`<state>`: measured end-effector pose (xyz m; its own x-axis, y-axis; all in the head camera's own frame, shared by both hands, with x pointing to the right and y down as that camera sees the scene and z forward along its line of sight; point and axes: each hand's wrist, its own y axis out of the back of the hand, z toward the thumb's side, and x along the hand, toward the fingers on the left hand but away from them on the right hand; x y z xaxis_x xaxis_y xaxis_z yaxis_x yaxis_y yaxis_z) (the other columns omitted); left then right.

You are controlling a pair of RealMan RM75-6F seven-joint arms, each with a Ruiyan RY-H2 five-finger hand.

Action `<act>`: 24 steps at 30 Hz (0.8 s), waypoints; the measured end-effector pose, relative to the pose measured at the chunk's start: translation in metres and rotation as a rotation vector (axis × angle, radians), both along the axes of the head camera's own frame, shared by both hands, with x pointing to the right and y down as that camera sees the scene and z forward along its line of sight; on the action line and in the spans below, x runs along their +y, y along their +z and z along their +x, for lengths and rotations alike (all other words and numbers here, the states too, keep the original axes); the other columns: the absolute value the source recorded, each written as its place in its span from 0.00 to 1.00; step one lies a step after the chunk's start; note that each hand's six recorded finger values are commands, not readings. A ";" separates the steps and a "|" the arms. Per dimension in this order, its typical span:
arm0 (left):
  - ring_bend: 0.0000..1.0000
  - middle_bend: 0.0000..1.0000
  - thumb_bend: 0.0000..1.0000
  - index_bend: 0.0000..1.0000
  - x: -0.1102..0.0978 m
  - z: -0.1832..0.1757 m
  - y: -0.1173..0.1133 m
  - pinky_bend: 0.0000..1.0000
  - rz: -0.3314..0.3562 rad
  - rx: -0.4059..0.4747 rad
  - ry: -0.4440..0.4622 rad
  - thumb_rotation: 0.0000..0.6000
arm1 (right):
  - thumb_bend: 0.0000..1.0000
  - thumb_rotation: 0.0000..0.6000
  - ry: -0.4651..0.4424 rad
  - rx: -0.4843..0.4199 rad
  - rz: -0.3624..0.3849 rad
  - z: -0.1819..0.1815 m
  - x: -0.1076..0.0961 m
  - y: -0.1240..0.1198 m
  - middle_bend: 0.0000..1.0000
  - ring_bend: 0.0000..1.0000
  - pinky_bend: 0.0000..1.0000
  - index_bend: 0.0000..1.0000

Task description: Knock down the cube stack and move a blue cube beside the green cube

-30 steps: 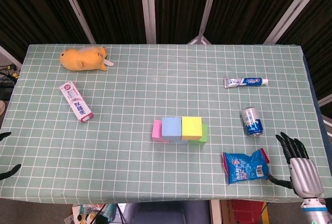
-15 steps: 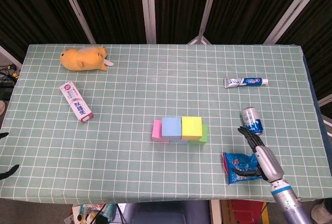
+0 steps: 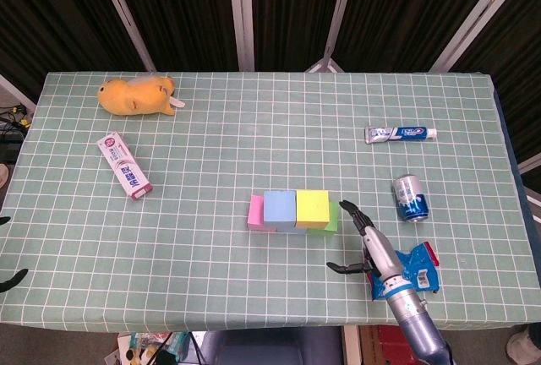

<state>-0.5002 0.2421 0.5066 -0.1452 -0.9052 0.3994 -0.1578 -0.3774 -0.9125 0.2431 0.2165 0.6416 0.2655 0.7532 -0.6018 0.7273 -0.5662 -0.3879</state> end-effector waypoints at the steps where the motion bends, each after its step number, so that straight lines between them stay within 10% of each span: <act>1: 0.00 0.00 0.13 0.22 0.000 0.000 0.000 0.00 0.001 0.000 -0.001 1.00 | 0.09 1.00 0.000 0.009 0.002 -0.005 0.000 0.003 0.01 0.01 0.00 0.00; 17: 0.00 0.00 0.13 0.22 -0.001 -0.003 0.000 0.00 -0.001 -0.001 -0.006 1.00 | 0.09 1.00 0.015 0.121 0.038 -0.033 -0.014 0.041 0.01 0.02 0.00 0.00; 24: 0.00 0.00 0.13 0.23 -0.001 -0.003 0.000 0.00 0.000 -0.003 -0.008 1.00 | 0.09 1.00 0.060 0.138 0.061 -0.034 -0.022 0.047 0.03 0.21 0.00 0.02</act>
<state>-0.5037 0.2408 0.5066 -0.1530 -0.9040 0.3991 -0.1583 -0.3762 -0.9129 0.2093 0.1943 0.6882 0.1370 0.8013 -0.5823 0.6964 -0.4960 -0.5187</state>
